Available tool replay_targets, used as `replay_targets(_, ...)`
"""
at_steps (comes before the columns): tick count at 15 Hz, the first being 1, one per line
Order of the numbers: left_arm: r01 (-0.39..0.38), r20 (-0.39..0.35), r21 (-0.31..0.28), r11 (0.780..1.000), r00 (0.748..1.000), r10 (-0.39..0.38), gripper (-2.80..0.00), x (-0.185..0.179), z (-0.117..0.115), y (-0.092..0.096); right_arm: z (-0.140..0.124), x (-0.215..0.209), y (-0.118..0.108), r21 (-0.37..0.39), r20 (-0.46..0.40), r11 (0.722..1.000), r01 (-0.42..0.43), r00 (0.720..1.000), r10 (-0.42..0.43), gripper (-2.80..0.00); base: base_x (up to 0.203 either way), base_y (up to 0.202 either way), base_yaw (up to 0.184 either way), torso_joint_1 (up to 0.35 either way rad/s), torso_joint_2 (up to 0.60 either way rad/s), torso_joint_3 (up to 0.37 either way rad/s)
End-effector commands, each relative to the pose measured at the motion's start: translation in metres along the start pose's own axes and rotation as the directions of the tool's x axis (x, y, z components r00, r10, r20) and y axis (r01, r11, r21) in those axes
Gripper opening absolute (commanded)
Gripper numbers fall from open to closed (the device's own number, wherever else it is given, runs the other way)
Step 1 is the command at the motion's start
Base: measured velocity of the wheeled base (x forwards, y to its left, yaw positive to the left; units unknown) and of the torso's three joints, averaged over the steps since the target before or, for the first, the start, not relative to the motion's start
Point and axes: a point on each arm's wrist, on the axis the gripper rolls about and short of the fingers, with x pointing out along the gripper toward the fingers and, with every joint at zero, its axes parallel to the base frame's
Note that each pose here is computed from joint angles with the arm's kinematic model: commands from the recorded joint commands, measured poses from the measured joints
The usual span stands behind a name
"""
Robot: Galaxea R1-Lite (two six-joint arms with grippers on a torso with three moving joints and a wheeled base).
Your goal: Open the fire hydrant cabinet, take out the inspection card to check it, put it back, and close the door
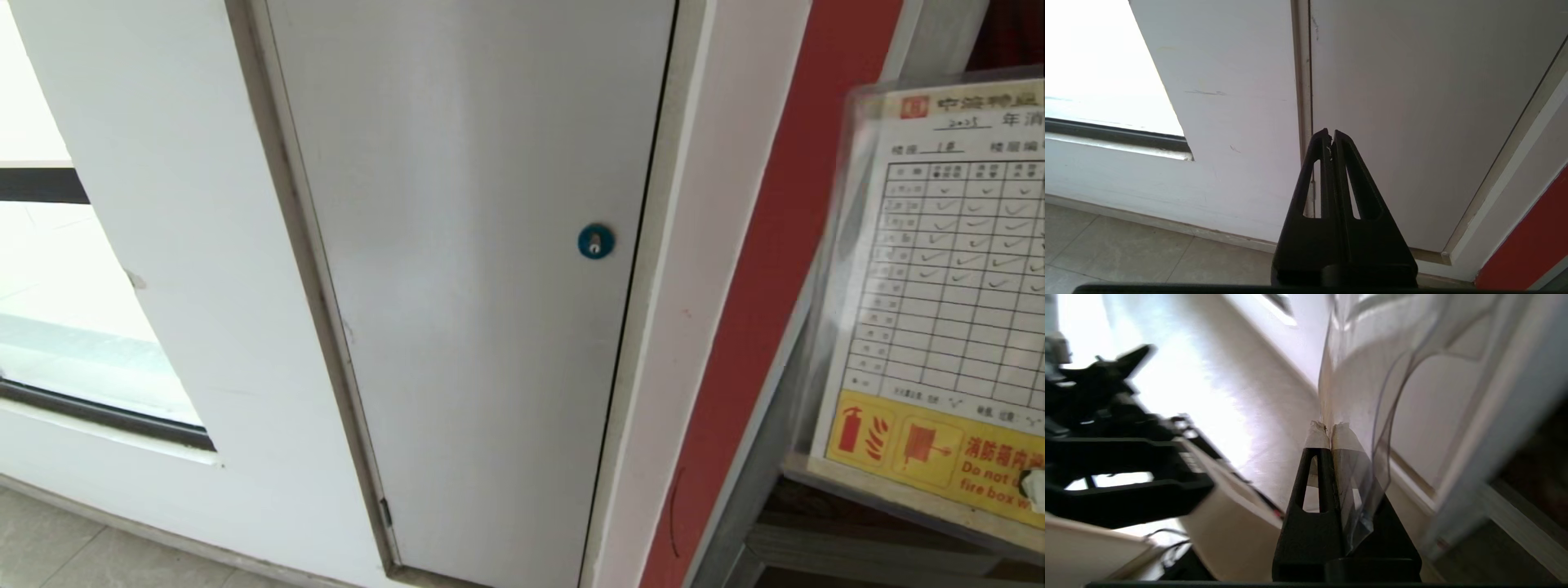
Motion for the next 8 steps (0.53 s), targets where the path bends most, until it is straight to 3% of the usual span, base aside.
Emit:
replay_targets(1, 0.000, -0.007, 0.000, 1.000, 1.000, 0.000, -2.80, 0.001, -0.002, 0.000, -0.007, -0.017, 0.004, -0.031, 0.031, 0.985, 0.170, 0.985, -0.169, -2.80, 0.000, 0.000, 0.000, 0.000, 0.00, 0.000)
replay_targets(5, 0.000, -0.009, 0.001, 1.000, 1.000, 0.000, -2.80, 0.001, -0.002, 0.000, -0.012, -0.025, -0.001, -0.082, -0.016, 0.872, 0.482, 0.874, -0.485, -2.80, 0.000, 0.000, 0.000, 0.000, 0.00, 0.000)
replay_targets(8, 0.000, -0.009, 0.001, 1.000, 1.000, 0.000, -2.80, 0.001, -0.002, 0.000, -0.008, -0.022, -0.009, -0.155, -0.052, 0.732, 0.664, 0.734, -0.677, -2.80, 0.000, 0.000, 0.000, 0.000, 0.00, 0.000)
